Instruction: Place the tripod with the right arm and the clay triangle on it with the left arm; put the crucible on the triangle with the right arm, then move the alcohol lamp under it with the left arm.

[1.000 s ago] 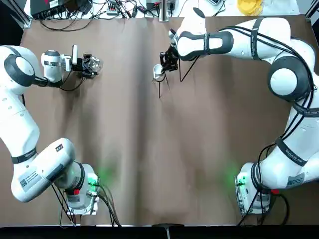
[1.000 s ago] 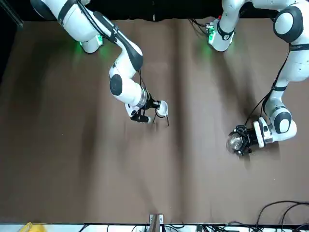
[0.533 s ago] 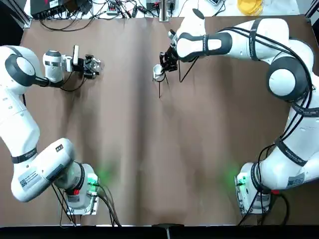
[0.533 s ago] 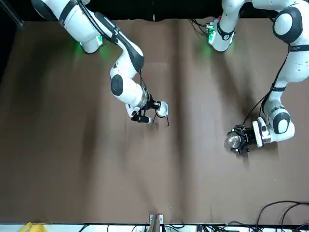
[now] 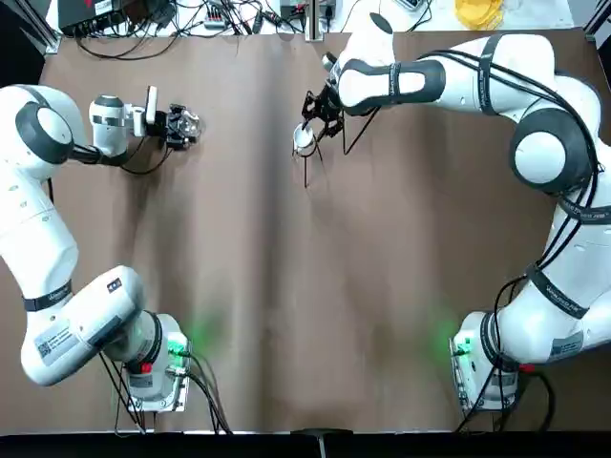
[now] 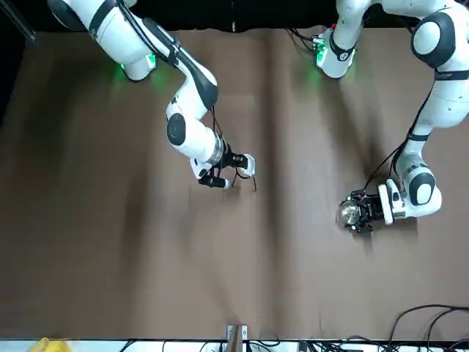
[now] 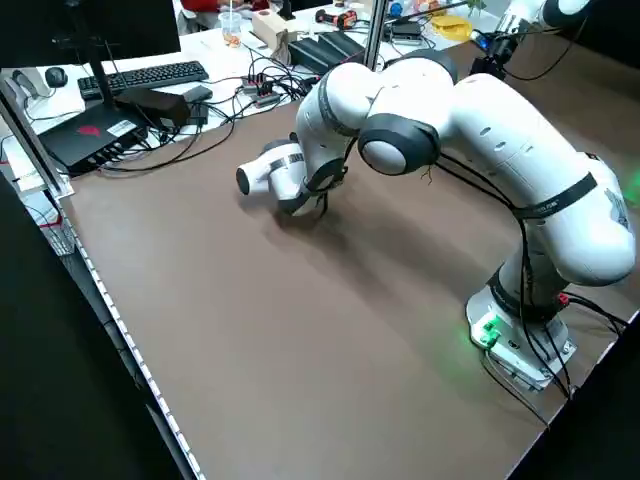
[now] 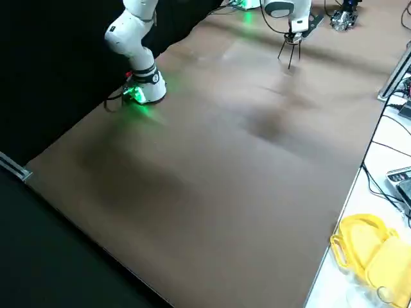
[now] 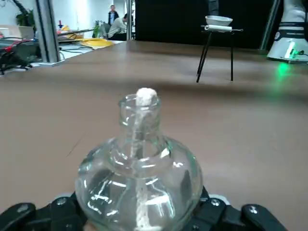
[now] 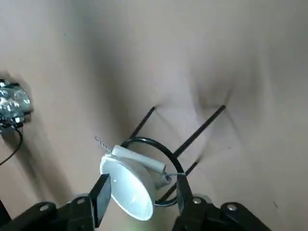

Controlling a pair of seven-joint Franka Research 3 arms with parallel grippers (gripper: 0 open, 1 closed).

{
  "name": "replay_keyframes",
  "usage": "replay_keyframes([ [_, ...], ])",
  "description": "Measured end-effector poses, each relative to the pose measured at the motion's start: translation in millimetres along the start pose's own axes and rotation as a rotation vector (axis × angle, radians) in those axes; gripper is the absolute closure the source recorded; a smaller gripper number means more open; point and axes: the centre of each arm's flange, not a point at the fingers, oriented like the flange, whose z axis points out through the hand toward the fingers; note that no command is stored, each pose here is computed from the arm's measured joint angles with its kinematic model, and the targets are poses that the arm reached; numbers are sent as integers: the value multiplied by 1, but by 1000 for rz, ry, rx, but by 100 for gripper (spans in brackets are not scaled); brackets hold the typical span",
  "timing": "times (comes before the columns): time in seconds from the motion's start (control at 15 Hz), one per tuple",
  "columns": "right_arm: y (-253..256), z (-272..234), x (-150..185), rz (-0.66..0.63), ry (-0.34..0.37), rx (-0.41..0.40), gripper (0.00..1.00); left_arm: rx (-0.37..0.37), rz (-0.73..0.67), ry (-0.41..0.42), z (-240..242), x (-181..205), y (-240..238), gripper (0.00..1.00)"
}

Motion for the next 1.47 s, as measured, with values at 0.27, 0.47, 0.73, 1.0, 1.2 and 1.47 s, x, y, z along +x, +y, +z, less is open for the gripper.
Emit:
replay_keyframes([
  [0.27, 15, -32, 28, 33, 9, -21, 33, -60, 62, 73, 52, 20, 1, 19],
  [0.47, 45, -96, 66, 1, 45, -90, 32, -105, 74, 140, 104, 38, 9, 19],
  [0.73, 101, -179, 104, -131, 23, -214, 25, -173, 51, 196, 172, 56, 26, 18],
  [1.0, 146, -257, 126, -232, -72, -281, 13, -222, 53, 226, 224, 70, 40, 12],
  [1.2, 168, -308, 137, -260, -90, -315, 2, -214, 64, 255, 252, 81, 45, 12],
  [1.47, 169, -375, 125, -260, -18, -347, 0, -192, 76, 247, 299, 93, 54, 12],
])
